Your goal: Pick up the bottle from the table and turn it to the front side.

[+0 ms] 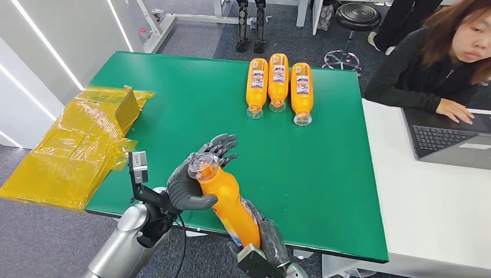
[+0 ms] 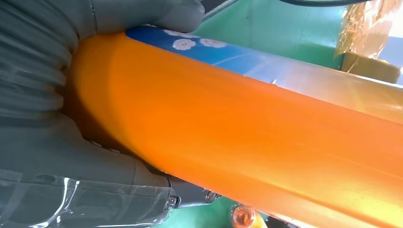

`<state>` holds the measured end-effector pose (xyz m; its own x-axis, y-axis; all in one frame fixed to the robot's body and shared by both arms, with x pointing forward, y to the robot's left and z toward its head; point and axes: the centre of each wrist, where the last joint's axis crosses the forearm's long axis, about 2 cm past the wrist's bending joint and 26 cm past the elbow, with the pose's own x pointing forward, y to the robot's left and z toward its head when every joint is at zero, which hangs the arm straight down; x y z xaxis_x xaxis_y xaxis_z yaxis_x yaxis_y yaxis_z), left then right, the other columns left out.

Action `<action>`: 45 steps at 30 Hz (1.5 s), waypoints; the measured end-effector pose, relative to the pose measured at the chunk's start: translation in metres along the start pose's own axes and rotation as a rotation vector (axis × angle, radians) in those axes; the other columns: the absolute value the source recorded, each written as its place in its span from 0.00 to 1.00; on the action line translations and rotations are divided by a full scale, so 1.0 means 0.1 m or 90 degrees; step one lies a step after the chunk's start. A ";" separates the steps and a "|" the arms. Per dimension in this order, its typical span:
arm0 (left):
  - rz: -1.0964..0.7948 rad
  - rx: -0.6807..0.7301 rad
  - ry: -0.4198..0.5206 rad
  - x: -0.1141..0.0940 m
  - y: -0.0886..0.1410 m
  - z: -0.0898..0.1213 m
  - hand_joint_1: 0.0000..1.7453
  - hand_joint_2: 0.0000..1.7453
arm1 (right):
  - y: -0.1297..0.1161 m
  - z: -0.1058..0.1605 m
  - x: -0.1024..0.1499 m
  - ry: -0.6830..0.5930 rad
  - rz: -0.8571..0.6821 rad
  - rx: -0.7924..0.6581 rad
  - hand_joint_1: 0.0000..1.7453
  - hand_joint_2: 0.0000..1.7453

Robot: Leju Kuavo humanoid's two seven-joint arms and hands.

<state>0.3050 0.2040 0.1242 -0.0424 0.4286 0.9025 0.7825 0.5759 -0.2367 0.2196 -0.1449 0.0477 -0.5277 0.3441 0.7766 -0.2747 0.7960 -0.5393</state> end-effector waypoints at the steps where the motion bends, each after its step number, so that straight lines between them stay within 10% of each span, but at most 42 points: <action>1: 0.001 -0.005 -0.003 0.03 0.03 -0.01 0.00 1.00 | 0.01 0.00 0.00 0.000 -0.002 0.000 1.00 1.00; 5: 0.001 -0.023 -0.010 0.13 0.10 -0.06 1.00 1.00 | 0.03 -0.02 -0.02 -0.002 -0.008 0.001 1.00 1.00; 25: -0.012 -0.018 -0.015 0.18 0.14 -0.16 1.00 1.00 | 0.04 -0.17 0.03 -0.010 -0.016 -0.010 1.00 1.00; 27: -0.012 -0.016 -0.017 0.18 0.13 -0.18 1.00 1.00 | 0.04 -0.18 0.03 -0.009 -0.011 -0.011 0.70 1.00; 29: -0.012 -0.013 -0.018 0.17 0.12 -0.19 1.00 1.00 | 0.03 -0.19 0.04 -0.008 -0.008 -0.012 0.21 1.00; 31: -0.013 -0.011 -0.017 0.17 0.11 -0.20 1.00 1.00 | 0.03 -0.19 0.04 -0.008 -0.006 -0.014 0.00 1.00; 45: -0.019 -0.001 0.001 0.06 0.00 -0.19 1.00 1.00 | 0.01 -0.29 0.10 -0.036 -0.003 -0.023 0.00 1.00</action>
<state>0.3165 0.1934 0.1360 -0.0642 0.4103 0.9097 0.7816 0.5875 -0.2098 0.2372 -0.1261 0.0647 -0.5709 0.3132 0.7589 -0.2478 0.8155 -0.5230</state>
